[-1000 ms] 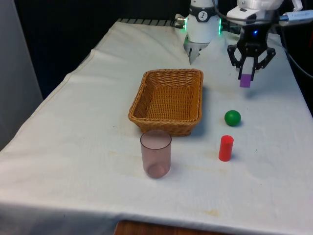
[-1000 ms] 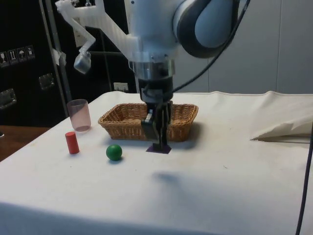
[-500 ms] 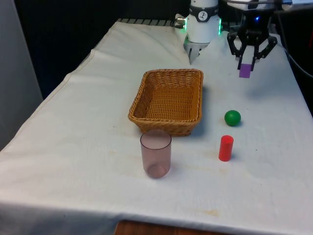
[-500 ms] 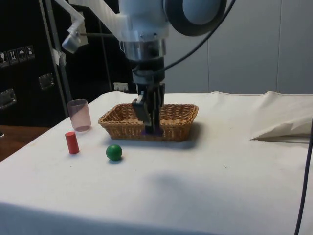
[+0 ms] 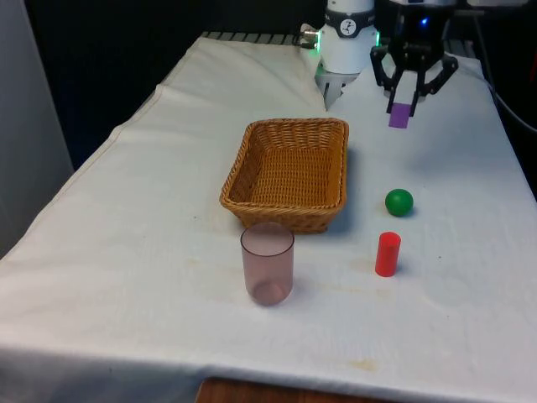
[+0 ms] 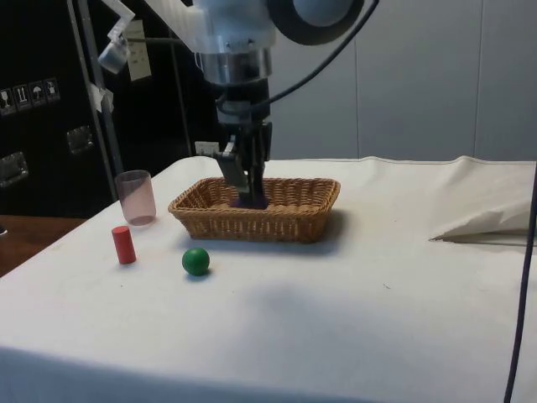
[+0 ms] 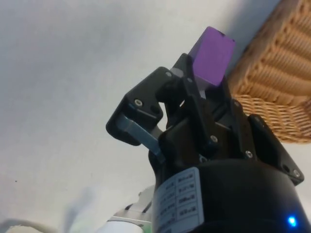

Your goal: Pick up the triangular block and place it into the basket.

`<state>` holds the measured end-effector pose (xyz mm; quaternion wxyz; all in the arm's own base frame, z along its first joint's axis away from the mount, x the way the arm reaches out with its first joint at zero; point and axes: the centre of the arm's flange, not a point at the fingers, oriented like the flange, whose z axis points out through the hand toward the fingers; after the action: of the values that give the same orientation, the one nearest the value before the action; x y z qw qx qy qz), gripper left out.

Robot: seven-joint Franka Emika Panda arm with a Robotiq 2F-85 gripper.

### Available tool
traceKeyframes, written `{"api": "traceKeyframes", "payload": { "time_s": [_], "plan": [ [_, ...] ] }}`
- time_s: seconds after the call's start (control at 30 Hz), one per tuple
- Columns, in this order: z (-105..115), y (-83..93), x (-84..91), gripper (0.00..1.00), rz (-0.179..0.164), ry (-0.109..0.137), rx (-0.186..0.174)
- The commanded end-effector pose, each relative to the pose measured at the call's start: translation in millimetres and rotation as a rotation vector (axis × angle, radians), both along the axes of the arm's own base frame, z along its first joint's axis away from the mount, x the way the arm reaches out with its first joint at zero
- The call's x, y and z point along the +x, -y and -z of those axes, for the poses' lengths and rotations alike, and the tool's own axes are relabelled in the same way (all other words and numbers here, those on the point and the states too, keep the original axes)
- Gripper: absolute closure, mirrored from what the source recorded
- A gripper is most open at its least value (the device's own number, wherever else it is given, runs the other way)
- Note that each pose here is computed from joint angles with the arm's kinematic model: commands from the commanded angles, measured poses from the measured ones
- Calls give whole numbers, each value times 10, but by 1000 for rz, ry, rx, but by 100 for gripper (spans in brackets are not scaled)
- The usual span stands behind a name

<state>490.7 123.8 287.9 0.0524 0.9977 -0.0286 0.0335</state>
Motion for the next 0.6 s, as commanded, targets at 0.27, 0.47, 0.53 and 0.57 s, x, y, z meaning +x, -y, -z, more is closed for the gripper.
{"api": "traceKeyframes", "payload": {
  "time_s": [0.27,0.47,0.53,0.57],
  "plan": [
    [-139,236,158,67,1,5,-46],
    [-182,370,223,67,3,12,-70],
    [-187,415,239,67,2,16,-77],
    [-183,435,243,67,2,17,-81]
  ]
}}
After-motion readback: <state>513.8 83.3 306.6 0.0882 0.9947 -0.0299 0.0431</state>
